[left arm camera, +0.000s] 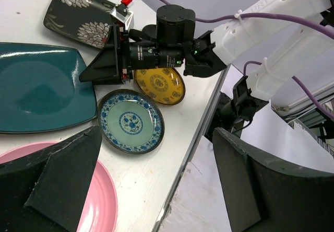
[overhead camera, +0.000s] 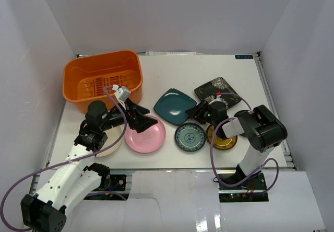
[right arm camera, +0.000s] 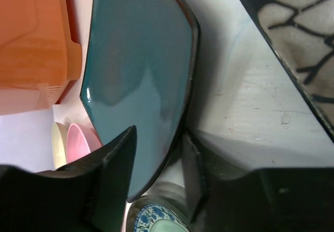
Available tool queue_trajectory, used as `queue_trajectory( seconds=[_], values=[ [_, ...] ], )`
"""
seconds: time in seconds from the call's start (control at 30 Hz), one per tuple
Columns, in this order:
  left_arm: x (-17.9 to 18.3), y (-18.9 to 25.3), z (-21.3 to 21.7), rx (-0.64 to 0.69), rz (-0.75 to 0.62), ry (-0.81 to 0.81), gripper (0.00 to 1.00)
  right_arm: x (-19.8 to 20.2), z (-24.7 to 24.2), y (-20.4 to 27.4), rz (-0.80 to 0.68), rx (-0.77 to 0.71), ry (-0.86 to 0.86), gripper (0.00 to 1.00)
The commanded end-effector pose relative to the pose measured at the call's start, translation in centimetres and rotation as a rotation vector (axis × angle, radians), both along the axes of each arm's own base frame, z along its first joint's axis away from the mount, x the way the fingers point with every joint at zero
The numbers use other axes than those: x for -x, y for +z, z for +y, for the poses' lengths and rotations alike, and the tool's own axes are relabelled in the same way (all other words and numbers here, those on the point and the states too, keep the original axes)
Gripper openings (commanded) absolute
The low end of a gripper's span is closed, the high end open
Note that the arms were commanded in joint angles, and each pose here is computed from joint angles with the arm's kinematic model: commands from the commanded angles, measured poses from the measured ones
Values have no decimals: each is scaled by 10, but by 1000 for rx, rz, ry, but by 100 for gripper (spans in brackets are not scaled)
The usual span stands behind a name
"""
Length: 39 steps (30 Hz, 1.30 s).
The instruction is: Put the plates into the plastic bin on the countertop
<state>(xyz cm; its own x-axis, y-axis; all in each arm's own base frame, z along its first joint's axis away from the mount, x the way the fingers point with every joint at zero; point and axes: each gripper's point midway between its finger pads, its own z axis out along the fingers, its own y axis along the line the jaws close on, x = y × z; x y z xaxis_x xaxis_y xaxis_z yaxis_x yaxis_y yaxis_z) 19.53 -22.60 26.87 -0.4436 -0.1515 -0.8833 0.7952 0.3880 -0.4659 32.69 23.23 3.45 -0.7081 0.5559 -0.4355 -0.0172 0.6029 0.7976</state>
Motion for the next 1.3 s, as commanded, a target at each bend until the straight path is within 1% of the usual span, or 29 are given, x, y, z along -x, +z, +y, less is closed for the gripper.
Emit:
queue_trajectory(
  seconds=[0.0, 0.03, 0.07, 0.1, 0.13, 0.2, 0.23, 0.27, 0.33, 0.37, 0.47, 0.53, 0.57, 0.63, 0.7, 0.8, 0.87, 0.9, 0.93, 1.0, 1.07, 1.1, 1.2, 1.27],
  values=[
    [-7, 12, 2, 4, -25, 34, 98, -9, 7, 5, -4, -69, -34, 44],
    [-9, 11, 3, 2, -23, 47, 98, -9, 6, 6, -9, -75, -41, 41],
    [-12, 9, 4, -1, -16, 58, 98, -11, 7, 13, -30, -94, -46, 31],
    [-14, 7, 4, -6, -8, 64, 98, -11, 7, 17, -42, -103, -46, 27],
    [-15, 7, 4, -6, -4, 69, 98, -12, 5, 19, -56, -104, -55, 25],
    [-19, 4, 5, -15, 8, 84, 98, -14, 6, 34, -96, -121, -53, 10],
    [-21, 2, 5, -18, 11, 90, 98, -15, 7, 41, -114, -132, -49, 8],
    [-25, 1, 6, -21, 12, 111, 98, -17, 7, 56, -154, -150, -50, 8],
    [-29, -11, 7, -55, 67, 128, 98, -19, 8, 75, -208, -168, -51, 8],
    [-33, -13, 8, -64, 77, 145, 98, -20, 6, 94, -254, -185, -52, 8],
    [-42, -23, 10, -73, 144, 192, 97, -17, -2, 131, -341, -223, -56, 8],
    [-53, -29, 13, -91, 184, 244, 92, -11, -6, 146, -369, -250, -39, 8],
    [-55, -34, 14, -99, 218, 262, 91, -7, -14, 157, -394, -266, -42, 8],
    [-63, -37, 17, -107, 238, 308, 89, 3, -18, 172, -412, -304, -16, 8],
    [-72, -46, 18, -109, 295, 351, 89, 10, -23, 175, -408, -324, 1, 8],
    [-81, -62, 12, -98, 369, 359, 89, 18, -29, 184, -407, -360, 18, 8],
    [-87, -64, 7, -80, 373, 346, 89, 23, -34, 191, -413, -383, 25, 8],
    [-91, -72, 4, -89, 395, 343, 89, 27, -32, 193, -414, -387, 50, 8],
    [-96, -66, 0, -68, 368, 326, 90, 31, -32, 199, -428, -394, 63, 8],
    [-103, -73, -7, -68, 389, 309, 91, 38, -31, 199, -417, -408, 92, 8],
    [-108, -71, -16, -48, 379, 266, 91, 44, -29, 204, -420, -423, 116, 8],
    [-112, -78, -19, -54, 400, 260, 91, 48, -27, 205, -416, -428, 137, 8],
    [-121, -82, -25, -40, 404, 249, 90, 56, -25, 209, -419, -441, 171, 8],
    [-123, -86, -31, -25, 412, 222, 86, 61, -24, 210, -416, -447, 188, 8]
  ],
)
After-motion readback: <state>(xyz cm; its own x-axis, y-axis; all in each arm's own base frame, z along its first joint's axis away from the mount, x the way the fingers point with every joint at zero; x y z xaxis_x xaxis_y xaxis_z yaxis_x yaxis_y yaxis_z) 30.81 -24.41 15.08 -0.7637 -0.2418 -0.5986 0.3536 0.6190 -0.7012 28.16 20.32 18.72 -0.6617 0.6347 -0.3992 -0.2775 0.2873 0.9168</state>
